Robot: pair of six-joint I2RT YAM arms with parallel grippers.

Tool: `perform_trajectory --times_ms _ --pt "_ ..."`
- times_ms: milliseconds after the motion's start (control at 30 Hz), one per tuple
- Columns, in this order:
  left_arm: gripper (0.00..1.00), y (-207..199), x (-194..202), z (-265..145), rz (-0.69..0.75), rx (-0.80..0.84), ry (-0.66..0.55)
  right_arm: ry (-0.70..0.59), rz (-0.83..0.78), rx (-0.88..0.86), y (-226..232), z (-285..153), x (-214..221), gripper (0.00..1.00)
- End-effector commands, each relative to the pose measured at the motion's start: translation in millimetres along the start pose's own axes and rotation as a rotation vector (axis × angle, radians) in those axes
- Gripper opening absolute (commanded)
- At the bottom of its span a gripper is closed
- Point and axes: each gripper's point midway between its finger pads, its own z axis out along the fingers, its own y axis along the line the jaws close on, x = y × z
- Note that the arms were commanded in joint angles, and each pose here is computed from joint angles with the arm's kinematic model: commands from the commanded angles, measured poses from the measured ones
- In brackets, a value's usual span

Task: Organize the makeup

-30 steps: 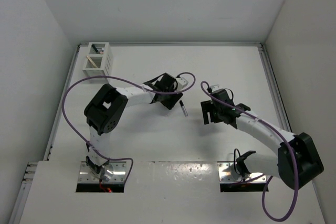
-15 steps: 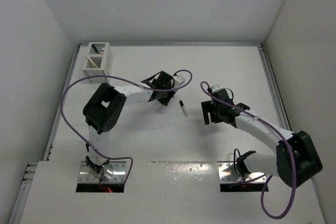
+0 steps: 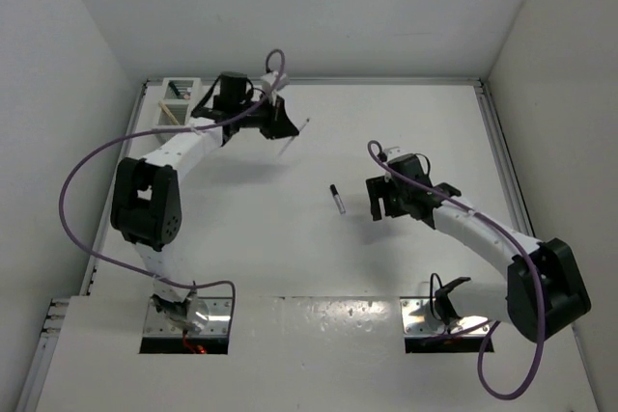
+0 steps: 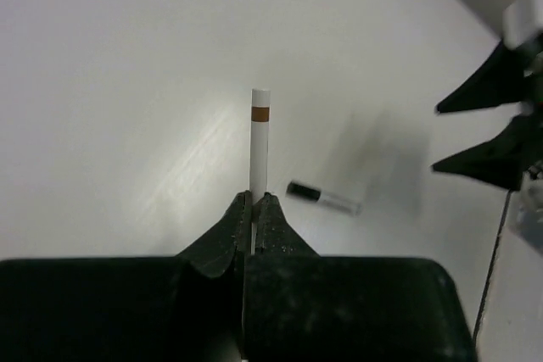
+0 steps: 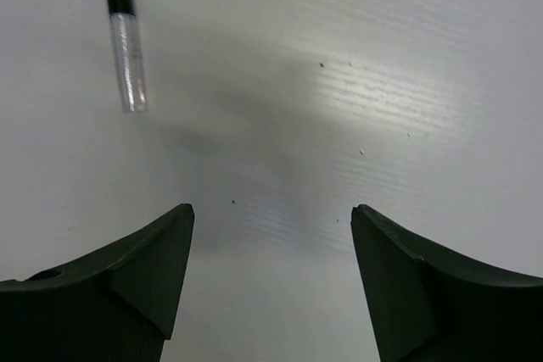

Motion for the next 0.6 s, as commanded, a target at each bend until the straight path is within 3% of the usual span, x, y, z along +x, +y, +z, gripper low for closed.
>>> perform_trajectory --times_ms 0,267,367,567 --pt "0.00 -47.8 -84.2 -36.1 0.108 0.178 -0.222 -0.125 -0.031 -0.093 18.6 -6.5 -49.7 0.76" --pt "0.00 -90.8 -166.5 -104.6 0.194 0.266 -0.509 -0.163 -0.051 -0.179 37.8 -1.1 -76.8 0.74" --pt "0.00 -80.6 -187.6 -133.2 0.167 0.227 -0.599 -0.173 -0.044 -0.201 43.4 4.1 -86.0 0.74" --pt "0.00 -17.1 -209.6 -194.8 0.175 -0.016 -0.756 -0.153 -0.051 -0.248 59.1 15.8 -105.3 0.73"
